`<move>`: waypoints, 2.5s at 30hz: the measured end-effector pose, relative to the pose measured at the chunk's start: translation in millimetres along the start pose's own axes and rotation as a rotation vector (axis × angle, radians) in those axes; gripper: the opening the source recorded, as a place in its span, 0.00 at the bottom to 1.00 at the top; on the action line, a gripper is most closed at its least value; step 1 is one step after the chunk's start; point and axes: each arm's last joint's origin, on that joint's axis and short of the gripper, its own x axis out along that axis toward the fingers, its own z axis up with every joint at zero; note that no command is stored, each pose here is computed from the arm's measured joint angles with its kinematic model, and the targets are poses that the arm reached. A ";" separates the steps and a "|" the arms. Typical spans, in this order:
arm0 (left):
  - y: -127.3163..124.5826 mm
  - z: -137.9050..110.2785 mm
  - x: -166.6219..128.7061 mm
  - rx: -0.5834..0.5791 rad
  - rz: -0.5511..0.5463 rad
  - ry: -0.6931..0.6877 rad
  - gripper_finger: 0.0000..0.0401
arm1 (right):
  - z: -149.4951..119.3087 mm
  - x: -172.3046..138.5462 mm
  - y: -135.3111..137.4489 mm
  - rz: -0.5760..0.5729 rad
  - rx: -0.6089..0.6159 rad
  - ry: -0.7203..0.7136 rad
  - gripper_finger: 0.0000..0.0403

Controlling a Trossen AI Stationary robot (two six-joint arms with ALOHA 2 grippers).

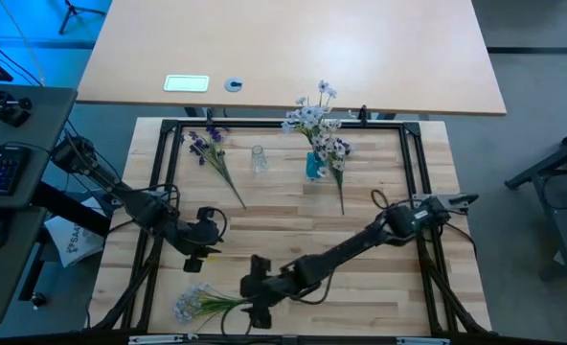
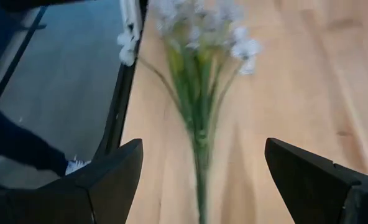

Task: Sort flowers into vase by color
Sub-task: Put the white flowers into the blue vase

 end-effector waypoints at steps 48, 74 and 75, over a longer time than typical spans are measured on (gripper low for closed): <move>-0.8 41.4 -34.5 -0.214 -0.052 -0.432 0.31 | -31.1 27.4 -20.2 -0.088 -0.212 0.228 0.05; 38.1 48.3 -116.1 -0.251 0.137 -0.935 0.31 | -133.3 -250.2 -62.3 -0.222 0.460 -0.158 0.00; 37.4 47.7 -111.1 -0.275 0.124 -0.969 0.31 | -136.1 -251.8 -63.3 -0.203 0.466 -0.230 0.00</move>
